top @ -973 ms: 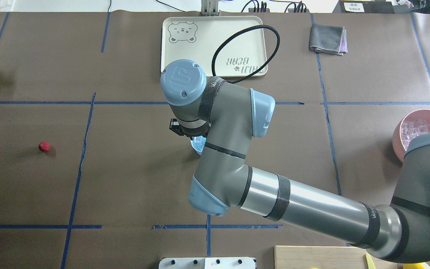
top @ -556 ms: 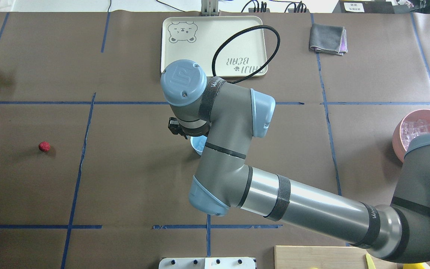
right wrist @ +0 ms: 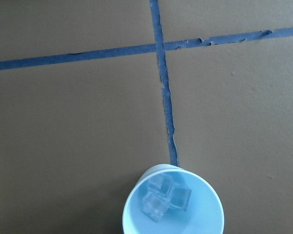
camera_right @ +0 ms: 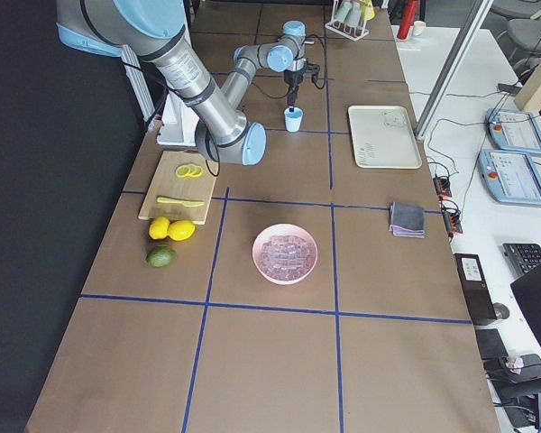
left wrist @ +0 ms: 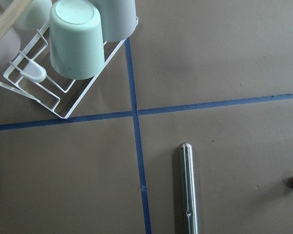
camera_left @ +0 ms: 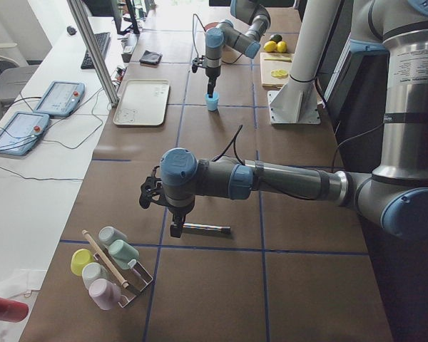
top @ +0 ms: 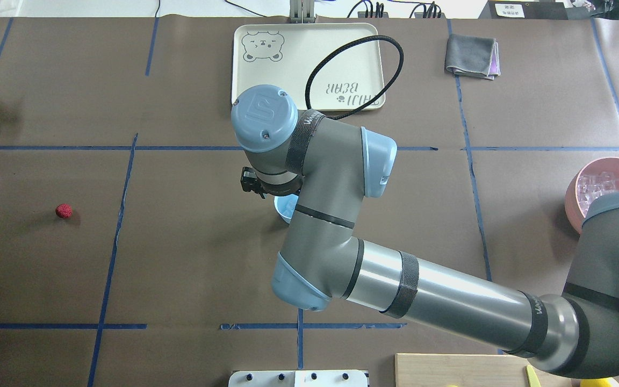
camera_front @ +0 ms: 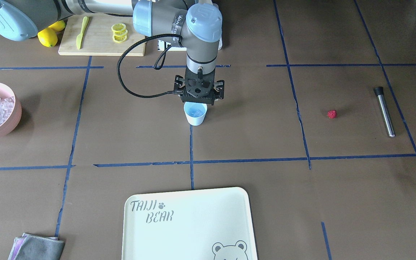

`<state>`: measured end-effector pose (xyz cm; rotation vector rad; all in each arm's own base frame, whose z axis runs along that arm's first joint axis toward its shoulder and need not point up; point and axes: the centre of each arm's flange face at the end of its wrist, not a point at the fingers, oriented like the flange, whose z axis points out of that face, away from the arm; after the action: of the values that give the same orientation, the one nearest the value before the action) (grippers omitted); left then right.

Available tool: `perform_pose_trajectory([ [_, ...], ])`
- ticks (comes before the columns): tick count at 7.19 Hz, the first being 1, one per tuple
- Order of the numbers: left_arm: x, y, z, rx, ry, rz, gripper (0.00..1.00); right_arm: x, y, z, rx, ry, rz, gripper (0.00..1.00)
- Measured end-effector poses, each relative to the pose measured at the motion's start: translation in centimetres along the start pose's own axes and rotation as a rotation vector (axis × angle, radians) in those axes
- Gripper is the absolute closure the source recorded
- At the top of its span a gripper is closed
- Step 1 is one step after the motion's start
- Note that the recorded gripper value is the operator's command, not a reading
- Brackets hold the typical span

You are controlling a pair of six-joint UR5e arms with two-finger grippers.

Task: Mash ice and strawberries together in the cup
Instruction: 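Lower the right gripper over the cup and release the ice cube, then withdraw the right gripper from the cup while the left gripper reaches toward the strawberry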

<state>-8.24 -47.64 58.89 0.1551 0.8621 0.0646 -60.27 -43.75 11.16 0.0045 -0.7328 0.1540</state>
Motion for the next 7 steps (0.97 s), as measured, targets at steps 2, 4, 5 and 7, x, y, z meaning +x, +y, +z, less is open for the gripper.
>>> perform_pose_trajectory([
  [2, 0.3, -0.1, -0.2, 0.003, 0.000, 0.006, 0.00, 0.1, -0.2, -0.5, 0.005, -0.008, 0.001, 0.01],
  [4, 1.3, -0.5, -0.4, 0.015, -0.001, 0.036, 0.00, 1.1, -1.5, -2.5, 0.025, -0.039, 0.010, 0.01],
  [5, 2.7, -0.9, -0.1, 0.019, 0.003, 0.051, 0.00, 2.6, -2.4, -3.8, 0.036, -0.060, 0.016, 0.01],
  [7, 8.9, -1.6, 1.2, 0.022, 0.028, 0.009, 0.00, 8.1, -5.3, -6.5, 0.050, -0.100, 0.009, 0.01],
])
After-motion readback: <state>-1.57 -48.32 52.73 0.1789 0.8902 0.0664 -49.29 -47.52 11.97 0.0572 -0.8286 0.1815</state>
